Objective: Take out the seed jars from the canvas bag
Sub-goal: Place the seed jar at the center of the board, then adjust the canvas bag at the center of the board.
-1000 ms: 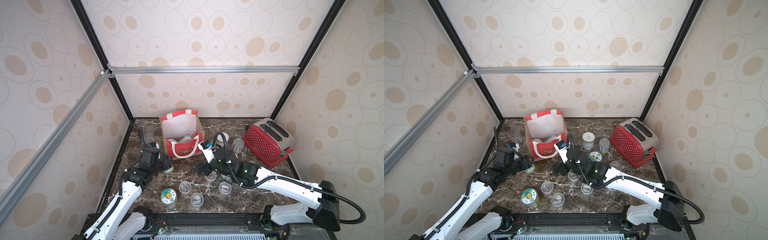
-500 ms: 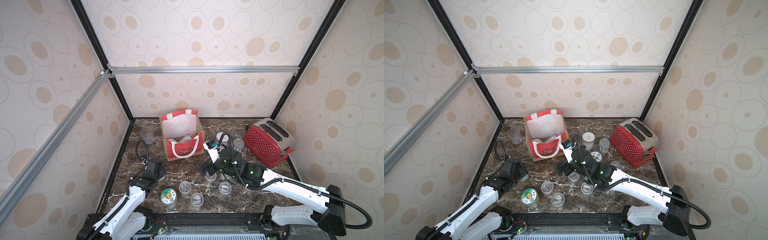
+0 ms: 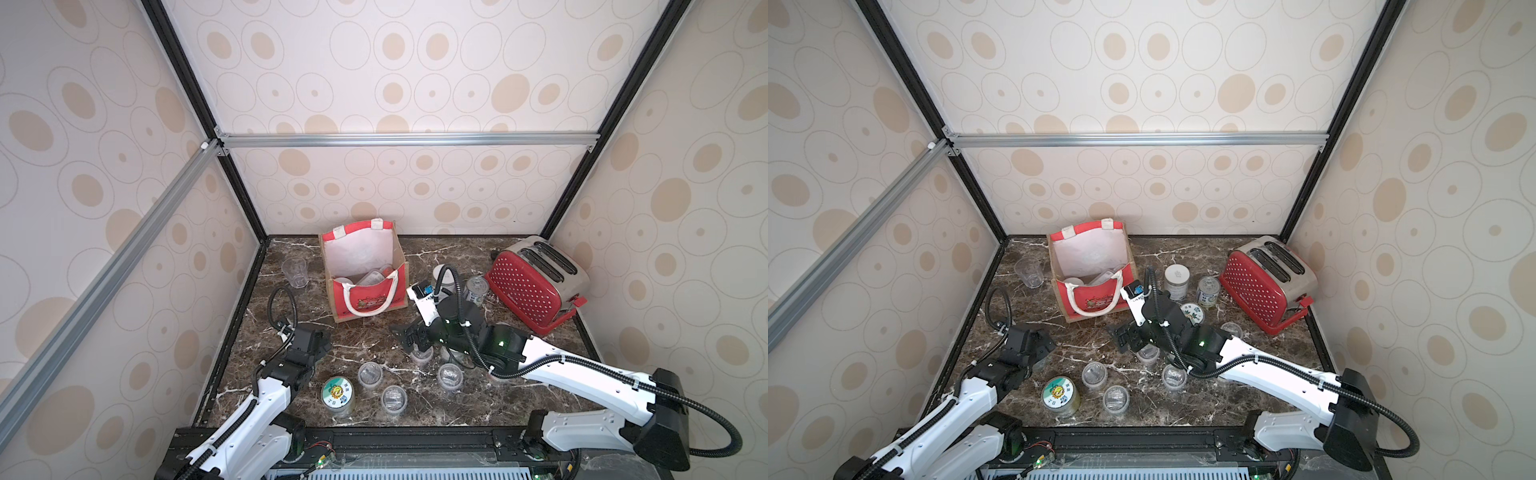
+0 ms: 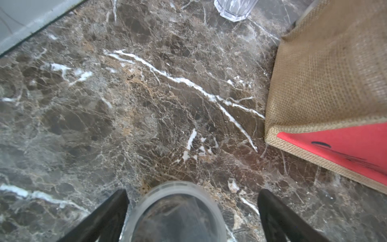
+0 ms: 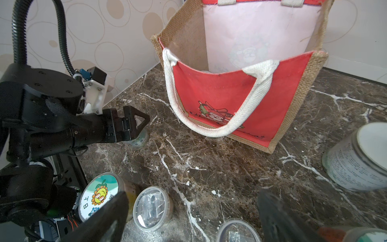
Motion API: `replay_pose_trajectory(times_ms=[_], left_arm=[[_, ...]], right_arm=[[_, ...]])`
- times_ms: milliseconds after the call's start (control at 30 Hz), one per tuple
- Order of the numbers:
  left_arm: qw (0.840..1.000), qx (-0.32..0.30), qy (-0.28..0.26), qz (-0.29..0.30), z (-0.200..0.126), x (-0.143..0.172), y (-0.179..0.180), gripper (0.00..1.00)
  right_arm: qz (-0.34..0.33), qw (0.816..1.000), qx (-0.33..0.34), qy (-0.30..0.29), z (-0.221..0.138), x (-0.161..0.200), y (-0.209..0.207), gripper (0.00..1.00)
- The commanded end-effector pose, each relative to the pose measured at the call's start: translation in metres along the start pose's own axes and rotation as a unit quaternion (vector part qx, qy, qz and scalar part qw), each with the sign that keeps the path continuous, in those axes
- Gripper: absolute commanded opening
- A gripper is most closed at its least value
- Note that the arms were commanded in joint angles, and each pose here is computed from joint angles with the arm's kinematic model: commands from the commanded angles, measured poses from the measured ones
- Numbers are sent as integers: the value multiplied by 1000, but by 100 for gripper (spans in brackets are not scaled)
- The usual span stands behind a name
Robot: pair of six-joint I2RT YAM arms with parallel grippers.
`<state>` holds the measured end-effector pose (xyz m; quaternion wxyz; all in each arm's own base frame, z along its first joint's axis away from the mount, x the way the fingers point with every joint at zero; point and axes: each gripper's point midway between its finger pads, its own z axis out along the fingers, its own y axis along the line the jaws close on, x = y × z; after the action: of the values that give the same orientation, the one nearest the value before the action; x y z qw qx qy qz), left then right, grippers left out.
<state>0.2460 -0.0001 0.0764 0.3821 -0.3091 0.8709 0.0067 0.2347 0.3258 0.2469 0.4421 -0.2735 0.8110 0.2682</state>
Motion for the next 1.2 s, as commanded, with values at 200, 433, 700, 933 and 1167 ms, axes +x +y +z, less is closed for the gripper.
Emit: replay_pose_trajectory(times_ms=[200, 433, 700, 933, 1167], left_arm=[[1000, 2, -10, -17, -25, -21, 0, 98], [997, 43, -53, -23, -71, -73, -20, 98], [986, 120, -87, 82, -118, -163, -107, 98], [961, 146, -106, 211, -102, -228, -195, 98], [935, 135, -86, 316, -46, -246, -255, 98]], right_arm=[[10, 1000, 8, -1, -1, -20, 1, 96], [40, 998, -4, 39, 18, -54, 10, 85], [112, 986, -7, 121, 85, -80, 0, 66], [141, 971, 11, 195, 148, -66, -18, 53], [169, 947, 3, 274, 150, -5, -15, 43]])
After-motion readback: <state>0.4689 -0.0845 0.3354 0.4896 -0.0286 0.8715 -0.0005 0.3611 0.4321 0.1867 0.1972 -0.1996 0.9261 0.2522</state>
